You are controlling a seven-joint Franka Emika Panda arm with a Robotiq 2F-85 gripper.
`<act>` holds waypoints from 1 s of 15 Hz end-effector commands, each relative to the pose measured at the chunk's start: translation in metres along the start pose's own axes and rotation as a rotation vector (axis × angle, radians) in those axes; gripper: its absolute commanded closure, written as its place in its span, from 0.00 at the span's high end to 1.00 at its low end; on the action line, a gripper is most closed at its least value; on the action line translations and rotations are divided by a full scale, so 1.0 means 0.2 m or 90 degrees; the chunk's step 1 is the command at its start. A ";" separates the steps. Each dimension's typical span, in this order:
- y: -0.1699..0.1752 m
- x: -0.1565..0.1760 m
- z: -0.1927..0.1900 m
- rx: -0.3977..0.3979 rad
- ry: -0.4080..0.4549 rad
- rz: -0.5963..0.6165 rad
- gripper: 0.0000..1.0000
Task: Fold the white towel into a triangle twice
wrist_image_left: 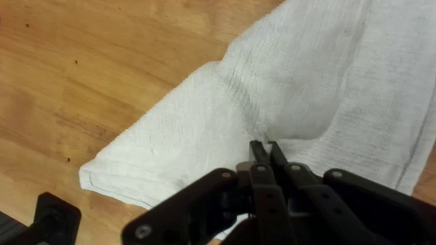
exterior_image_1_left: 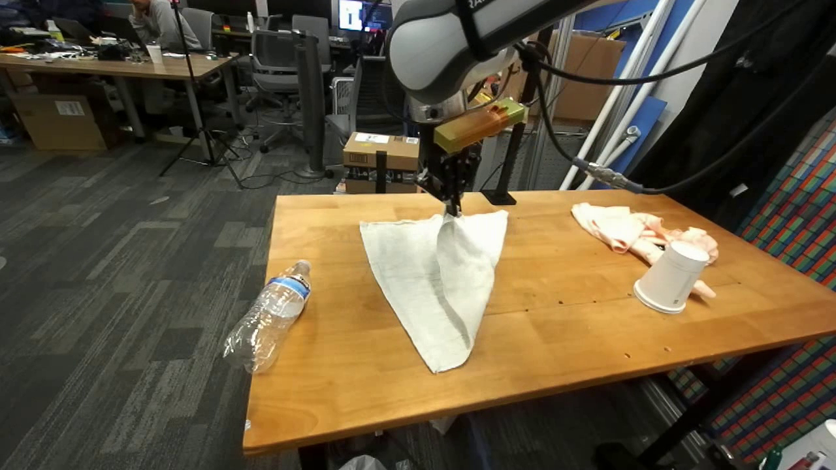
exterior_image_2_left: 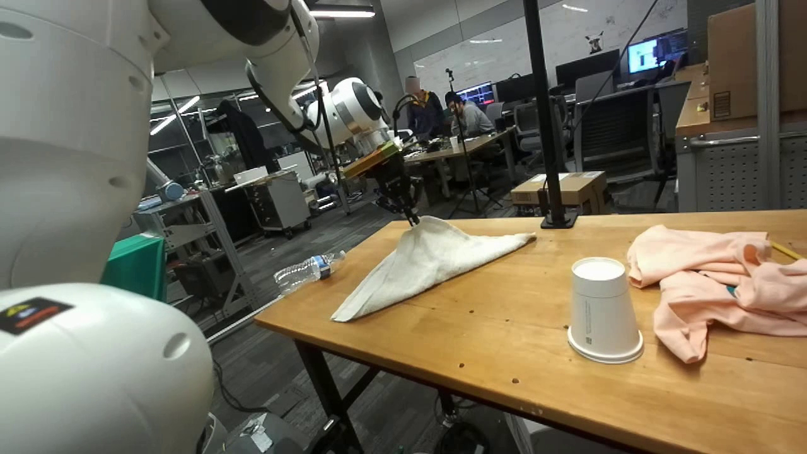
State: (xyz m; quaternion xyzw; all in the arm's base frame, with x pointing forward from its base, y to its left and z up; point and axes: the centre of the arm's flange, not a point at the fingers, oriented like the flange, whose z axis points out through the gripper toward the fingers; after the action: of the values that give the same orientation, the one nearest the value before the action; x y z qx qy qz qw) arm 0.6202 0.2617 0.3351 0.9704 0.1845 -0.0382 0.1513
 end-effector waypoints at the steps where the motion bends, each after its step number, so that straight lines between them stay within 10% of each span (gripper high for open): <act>1: -0.16 0.22 -0.15 0.030 0.022 0.012 0.03; 12: -0.56 0.40 -0.22 0.092 0.061 0.000 0.05; 13: -0.58 0.41 -0.22 0.107 0.059 0.004 0.31; 15: -0.58 0.40 -0.22 0.127 0.068 0.001 0.36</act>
State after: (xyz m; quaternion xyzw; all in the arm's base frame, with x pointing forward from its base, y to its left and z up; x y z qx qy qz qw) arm 0.6382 0.3931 0.3258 0.9786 0.1917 -0.0080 0.0738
